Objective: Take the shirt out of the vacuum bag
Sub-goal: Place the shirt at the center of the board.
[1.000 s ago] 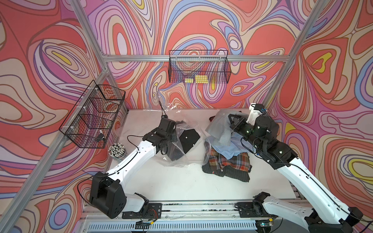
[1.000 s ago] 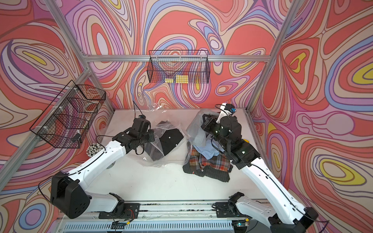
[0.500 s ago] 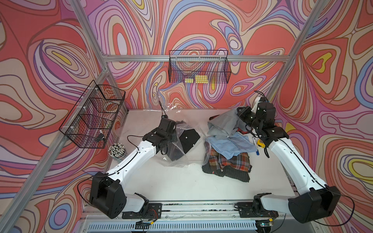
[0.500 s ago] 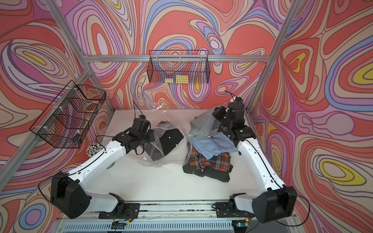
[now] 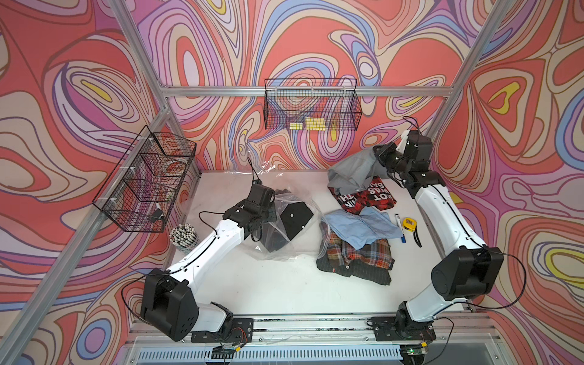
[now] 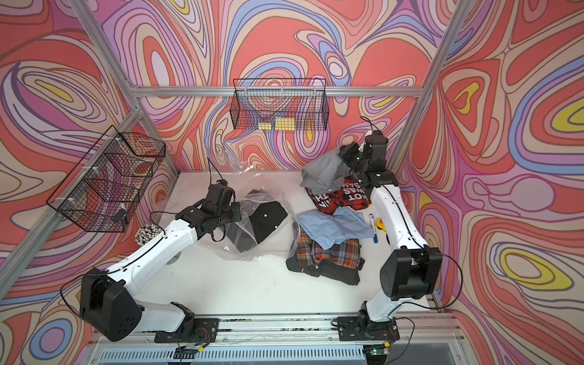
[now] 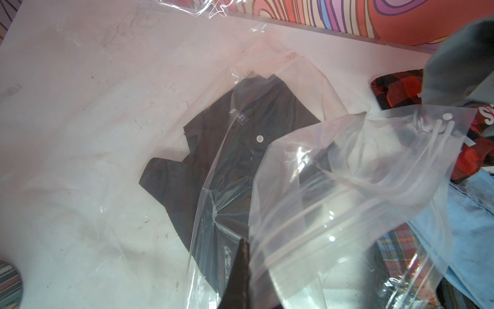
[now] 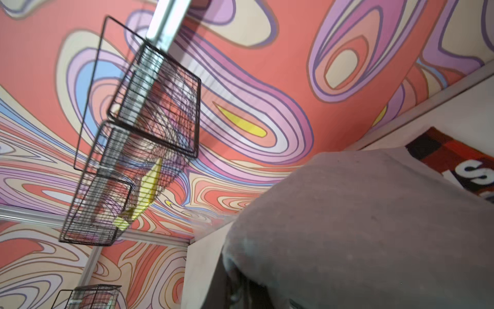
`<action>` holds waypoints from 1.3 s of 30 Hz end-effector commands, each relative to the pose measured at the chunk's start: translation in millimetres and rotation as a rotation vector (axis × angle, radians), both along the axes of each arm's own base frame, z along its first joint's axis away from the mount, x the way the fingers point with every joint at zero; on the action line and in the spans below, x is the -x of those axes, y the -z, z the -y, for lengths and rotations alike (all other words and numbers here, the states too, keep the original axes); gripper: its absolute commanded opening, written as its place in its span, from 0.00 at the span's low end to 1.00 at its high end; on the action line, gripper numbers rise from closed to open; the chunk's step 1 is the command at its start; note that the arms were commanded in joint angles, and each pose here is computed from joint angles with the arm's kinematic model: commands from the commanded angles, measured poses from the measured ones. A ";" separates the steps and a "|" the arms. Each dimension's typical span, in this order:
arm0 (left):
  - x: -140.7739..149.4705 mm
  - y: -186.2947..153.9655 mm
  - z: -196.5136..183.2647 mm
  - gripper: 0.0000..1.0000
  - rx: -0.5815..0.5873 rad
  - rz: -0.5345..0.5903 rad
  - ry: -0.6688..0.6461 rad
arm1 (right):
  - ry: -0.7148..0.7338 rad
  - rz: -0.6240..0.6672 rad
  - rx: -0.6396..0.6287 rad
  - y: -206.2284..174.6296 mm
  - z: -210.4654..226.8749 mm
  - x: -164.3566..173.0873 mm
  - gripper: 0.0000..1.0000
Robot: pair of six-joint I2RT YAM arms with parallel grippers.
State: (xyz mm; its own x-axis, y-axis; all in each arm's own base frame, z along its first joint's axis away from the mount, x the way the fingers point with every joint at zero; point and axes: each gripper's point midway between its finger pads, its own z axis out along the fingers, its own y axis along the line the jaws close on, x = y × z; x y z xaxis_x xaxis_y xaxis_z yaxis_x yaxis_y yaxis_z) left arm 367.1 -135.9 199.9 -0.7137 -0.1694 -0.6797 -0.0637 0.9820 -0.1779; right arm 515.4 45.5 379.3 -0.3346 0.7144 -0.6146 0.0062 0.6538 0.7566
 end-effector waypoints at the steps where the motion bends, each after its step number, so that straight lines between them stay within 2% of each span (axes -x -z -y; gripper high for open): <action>1: -4.5 -3.8 -0.8 0.00 0.001 0.001 -0.002 | 0.006 0.099 -0.006 -22.2 9.5 -6.5 0.00; 3: -4.8 -4.0 -0.8 0.00 -0.001 0.001 -0.001 | -0.015 0.116 0.007 -11.1 6.7 -6.2 0.00; 5: -5.1 -3.7 -0.7 0.00 -0.001 0.000 -0.001 | -0.036 0.105 0.007 19.5 3.4 -4.4 0.00; 9: -5.2 -3.9 -0.9 0.00 -0.005 -0.001 0.000 | -0.085 -0.025 -0.011 124.8 -5.3 10.5 0.00; 11: -5.4 -3.2 -0.1 0.00 -0.003 -0.002 0.002 | -0.082 -0.088 -0.047 176.9 -6.4 31.1 0.00; 14: -5.7 -1.7 1.1 0.00 0.002 -0.008 0.006 | -0.029 -0.153 -0.059 225.9 0.2 64.2 0.00; 16: -5.4 -0.7 2.0 0.00 0.005 -0.012 0.010 | 0.013 -0.174 -0.065 243.5 6.2 84.5 0.00; 22: -6.1 5.5 13.6 0.00 0.033 -0.045 0.054 | 0.208 -0.210 0.040 248.3 43.0 125.3 0.00; 26: -6.0 5.9 15.7 0.00 0.039 -0.050 0.065 | 0.217 -0.251 0.124 247.8 52.7 120.3 0.00; 29: -5.1 6.2 15.1 0.00 0.033 -0.049 0.067 | 0.174 -0.262 0.109 245.1 48.1 109.0 0.41; 31: -5.3 7.6 16.0 0.04 0.031 -0.055 0.075 | 0.166 -0.273 0.112 241.7 47.8 102.9 0.58; 34: -4.8 8.0 18.6 0.16 0.038 -0.062 0.086 | 0.165 -0.266 0.087 232.6 49.2 96.2 0.70; 39: -4.2 4.3 16.2 0.41 0.037 -0.045 0.080 | 0.114 -0.129 -0.011 174.1 38.7 90.4 0.73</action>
State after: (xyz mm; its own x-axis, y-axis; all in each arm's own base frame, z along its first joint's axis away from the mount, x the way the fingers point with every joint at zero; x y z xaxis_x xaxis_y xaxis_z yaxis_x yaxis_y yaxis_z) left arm 369.8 -155.0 191.7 -0.7562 -0.1404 -0.6391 0.0034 0.9758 -0.2185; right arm 420.7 -0.4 161.6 -0.3543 0.7452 -0.5649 0.2733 0.6602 0.6996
